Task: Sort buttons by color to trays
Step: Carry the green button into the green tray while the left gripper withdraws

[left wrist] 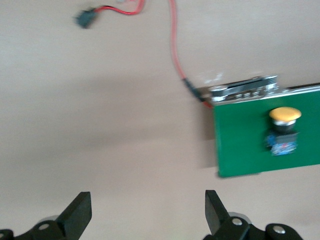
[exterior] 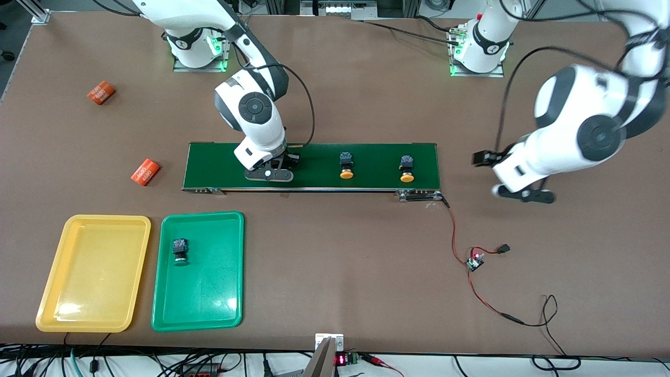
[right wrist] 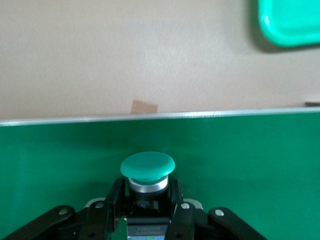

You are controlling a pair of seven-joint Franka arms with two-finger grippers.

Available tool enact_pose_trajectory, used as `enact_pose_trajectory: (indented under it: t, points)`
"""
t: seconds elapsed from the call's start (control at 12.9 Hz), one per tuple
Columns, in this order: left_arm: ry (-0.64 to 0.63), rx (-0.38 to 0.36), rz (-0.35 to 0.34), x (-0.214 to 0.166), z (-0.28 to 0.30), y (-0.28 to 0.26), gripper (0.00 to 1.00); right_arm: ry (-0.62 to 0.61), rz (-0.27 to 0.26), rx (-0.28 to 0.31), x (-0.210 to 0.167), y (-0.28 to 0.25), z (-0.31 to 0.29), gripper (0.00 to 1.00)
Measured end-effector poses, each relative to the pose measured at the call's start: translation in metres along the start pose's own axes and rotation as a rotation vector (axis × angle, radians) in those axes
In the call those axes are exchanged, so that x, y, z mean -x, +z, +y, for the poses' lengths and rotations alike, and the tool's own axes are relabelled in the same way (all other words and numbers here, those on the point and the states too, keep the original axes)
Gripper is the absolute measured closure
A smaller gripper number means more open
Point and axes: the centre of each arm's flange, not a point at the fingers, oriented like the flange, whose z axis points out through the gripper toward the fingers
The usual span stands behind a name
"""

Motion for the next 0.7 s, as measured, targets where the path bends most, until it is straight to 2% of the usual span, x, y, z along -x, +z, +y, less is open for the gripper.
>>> enact_pose_trajectory:
  t: [0.23, 0.39, 0.54, 0.7]
  points:
    - [0.014, -0.062, 0.074, 0.047, -0.025, -0.072, 0.00, -0.037, 0.004, 0.035, -0.044, -0.050, 0.031, 0.59]
    - [-0.019, -0.030, 0.148, 0.078, -0.048, -0.114, 0.00, -0.083, 0.020, 0.055, -0.082, -0.084, 0.070, 0.59]
    - [-0.044, 0.000, 0.220, 0.091, -0.062, -0.136, 0.00, -0.113, 0.029, 0.066, -0.117, -0.088, 0.123, 0.59]
    - [-0.040, -0.001, 0.239, 0.088, -0.060, -0.137, 0.00, -0.120, 0.019, 0.059, -0.143, -0.066, 0.157, 0.59]
